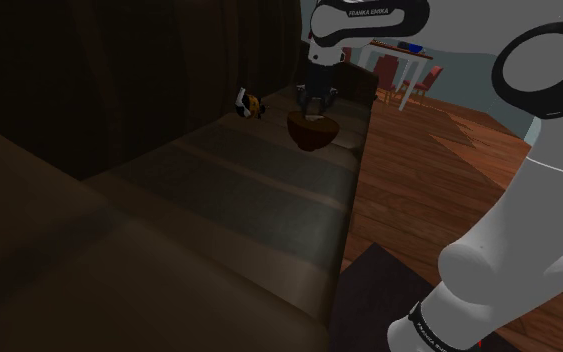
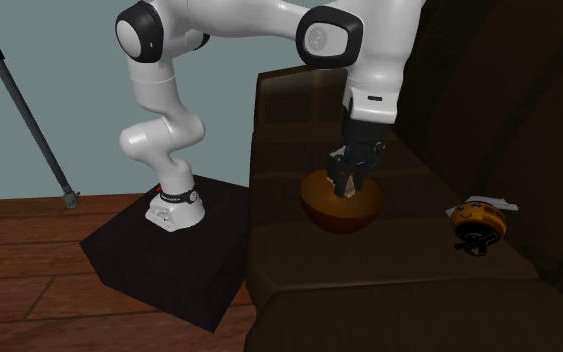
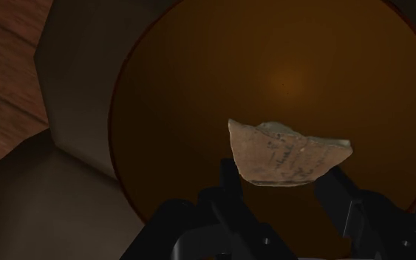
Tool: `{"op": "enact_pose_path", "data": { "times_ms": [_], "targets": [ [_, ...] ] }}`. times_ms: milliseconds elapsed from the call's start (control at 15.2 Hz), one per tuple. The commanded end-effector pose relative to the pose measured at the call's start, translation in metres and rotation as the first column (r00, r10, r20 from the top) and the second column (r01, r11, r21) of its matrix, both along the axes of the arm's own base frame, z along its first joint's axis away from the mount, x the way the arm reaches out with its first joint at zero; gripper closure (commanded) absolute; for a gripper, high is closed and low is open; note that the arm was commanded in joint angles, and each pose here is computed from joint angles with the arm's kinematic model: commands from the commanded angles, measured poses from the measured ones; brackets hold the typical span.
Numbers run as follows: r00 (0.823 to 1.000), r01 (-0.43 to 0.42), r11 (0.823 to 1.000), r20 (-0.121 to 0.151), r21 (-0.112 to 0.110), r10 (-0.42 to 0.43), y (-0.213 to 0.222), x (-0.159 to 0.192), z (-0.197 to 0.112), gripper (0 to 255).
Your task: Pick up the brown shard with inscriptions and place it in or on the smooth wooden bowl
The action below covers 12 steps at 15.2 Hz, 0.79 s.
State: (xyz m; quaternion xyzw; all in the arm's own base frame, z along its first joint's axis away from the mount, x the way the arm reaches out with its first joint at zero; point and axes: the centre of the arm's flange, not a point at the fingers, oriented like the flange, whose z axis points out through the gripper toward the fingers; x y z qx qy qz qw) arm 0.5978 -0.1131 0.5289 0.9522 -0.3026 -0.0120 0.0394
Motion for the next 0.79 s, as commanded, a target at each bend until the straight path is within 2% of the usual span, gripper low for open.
{"op": "enact_pose_path", "data": {
  "times_ms": [0,66,132,462,726],
  "targets": [
    [1.0,0.0,1.0,0.0,0.0,0.0,0.0,0.0,0.0,255],
    [1.0,0.0,1.0,0.0,0.0,0.0,0.0,0.0,0.0,255],
    [1.0,0.0,1.0,0.0,0.0,0.0,0.0,0.0,0.0,0],
    [1.0,0.0,1.0,0.0,0.0,0.0,0.0,0.0,0.0,0],
    [1.0,0.0,1.0,0.0,0.0,0.0,0.003,0.002,0.05,0]
  ]
}}
